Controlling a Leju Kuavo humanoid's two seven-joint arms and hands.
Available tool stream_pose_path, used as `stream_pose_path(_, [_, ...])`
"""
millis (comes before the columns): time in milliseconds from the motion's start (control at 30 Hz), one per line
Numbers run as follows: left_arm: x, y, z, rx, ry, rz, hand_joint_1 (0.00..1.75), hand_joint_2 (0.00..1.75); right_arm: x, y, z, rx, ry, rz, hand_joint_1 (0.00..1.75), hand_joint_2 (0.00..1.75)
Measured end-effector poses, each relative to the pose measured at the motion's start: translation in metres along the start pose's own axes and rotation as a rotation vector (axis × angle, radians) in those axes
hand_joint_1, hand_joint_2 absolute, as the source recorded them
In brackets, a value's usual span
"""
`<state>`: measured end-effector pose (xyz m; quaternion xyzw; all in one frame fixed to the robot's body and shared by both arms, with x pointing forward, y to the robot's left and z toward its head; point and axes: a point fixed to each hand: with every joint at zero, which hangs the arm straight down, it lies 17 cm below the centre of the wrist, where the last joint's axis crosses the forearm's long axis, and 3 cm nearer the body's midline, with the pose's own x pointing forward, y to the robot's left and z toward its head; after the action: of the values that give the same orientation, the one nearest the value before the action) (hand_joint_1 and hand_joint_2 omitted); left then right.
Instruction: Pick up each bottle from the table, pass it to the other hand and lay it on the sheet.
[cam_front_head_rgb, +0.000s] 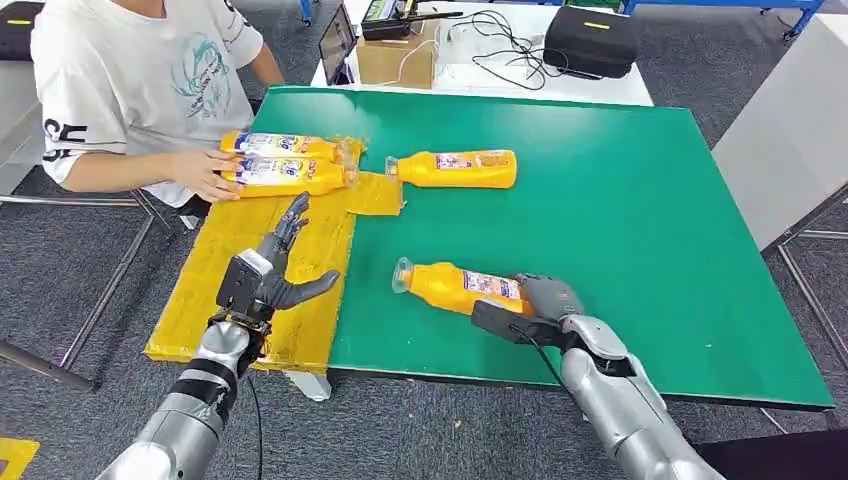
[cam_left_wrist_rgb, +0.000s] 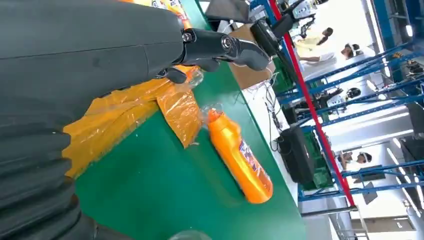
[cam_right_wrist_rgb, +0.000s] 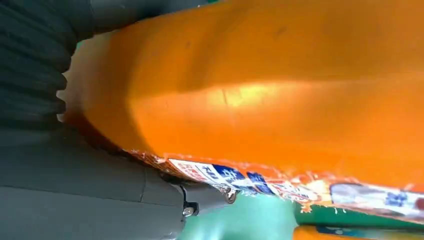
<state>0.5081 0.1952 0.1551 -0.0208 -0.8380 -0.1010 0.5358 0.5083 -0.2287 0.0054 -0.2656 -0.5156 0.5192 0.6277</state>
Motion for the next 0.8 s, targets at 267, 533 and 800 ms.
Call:
stream_pose_path(267, [0.002,-0.001,-0.005,-0.009,-0.003,0.033,0.00,1.75,0.002,0.000,-0.010,0.111,-0.053,-0.015,1.75,1.75])
stream_pose_path(533, [0.000,-0.002,-0.010,0.018,0.006,0.027,0.00,1.75,0.020,-0.010,-0.011,-0.059,-0.113,-0.264,1.75,1.75])
stream_pose_path(800, [-0.001,-0.031,-0.018,0.013,0.048,0.095,0.00,1.75,0.091,-0.017,0.008,-0.324,-0.180,-0.619,1.75,1.75])
